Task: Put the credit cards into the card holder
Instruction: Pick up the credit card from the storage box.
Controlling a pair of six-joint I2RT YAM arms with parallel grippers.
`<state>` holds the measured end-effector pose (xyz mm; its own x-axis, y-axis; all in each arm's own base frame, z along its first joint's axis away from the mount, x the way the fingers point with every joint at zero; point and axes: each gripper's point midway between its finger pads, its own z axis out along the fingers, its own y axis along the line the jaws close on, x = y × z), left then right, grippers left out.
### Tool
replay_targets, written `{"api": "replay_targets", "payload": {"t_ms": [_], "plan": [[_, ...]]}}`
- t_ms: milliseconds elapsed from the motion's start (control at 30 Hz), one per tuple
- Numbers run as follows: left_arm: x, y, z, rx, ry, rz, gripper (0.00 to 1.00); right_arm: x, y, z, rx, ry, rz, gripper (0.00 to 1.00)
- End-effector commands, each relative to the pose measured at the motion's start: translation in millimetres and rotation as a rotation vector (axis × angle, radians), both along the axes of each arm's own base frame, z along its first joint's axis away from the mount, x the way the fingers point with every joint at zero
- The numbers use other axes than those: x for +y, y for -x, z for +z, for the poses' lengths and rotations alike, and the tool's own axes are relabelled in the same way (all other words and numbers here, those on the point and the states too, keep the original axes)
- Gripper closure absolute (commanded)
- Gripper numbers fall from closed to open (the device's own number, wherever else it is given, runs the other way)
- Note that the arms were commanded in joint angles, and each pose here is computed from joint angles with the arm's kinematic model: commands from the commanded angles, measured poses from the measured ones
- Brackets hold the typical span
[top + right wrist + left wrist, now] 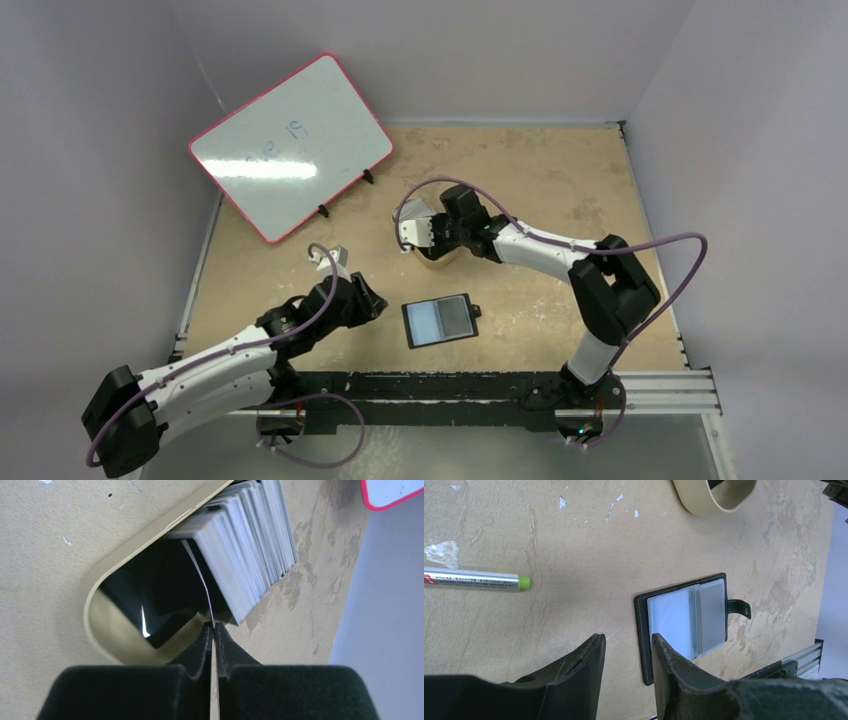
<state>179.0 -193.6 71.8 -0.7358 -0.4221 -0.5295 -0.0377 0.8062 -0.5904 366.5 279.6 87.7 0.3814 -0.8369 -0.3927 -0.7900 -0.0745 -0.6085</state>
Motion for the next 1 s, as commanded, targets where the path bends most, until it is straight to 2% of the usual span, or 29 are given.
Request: {"api": "replay_targets", "payload": {"t_ms": [0,267,367,433,533,633,700,767,967], "plan": [[-5.6,-3.8,11.0,-0.036,0.036,-0.015,0.61,8.7,-12.5,48.5,-0.087,-0.077,-0.005,1.0],[-17.9,-6.8,29.5,-0.061,0.097,-0.039,0.61,12.6,11.1,76.9,0.002,-0.176,-0.006,1.0],[-21.8,-11.2,42.1,-0.087,0.114,-0.041,0.59,18.7,24.6,94.2,0.08,-0.321,-0.066,1.0],[-21.1,-15.6,46.8,-0.102,0.106,-0.027,0.58,25.2,34.2,109.0,0.146,-0.473,-0.126,1.0],[-23.6,-20.2,57.0,-0.122,0.095,-0.033,0.56,39.5,41.6,130.7,0.326,-0.735,-0.284,1.0],[-26.9,-23.9,74.9,-0.158,0.11,-0.043,0.55,55.9,69.6,121.9,0.618,-0.806,-0.345,1.0],[-27.7,-24.8,88.4,-0.186,0.128,-0.048,0.55,72.0,102.8,118.5,0.83,-0.864,-0.269,1.0],[-26.4,-23.7,99.4,-0.211,0.145,-0.052,0.55,76.5,128.2,111.2,0.967,-0.887,-0.247,1.0],[-28.7,-14.5,134.6,-0.315,0.254,-0.106,0.55,66.8,177.0,127.1,1.112,-1.011,-0.156,1.0]]}}
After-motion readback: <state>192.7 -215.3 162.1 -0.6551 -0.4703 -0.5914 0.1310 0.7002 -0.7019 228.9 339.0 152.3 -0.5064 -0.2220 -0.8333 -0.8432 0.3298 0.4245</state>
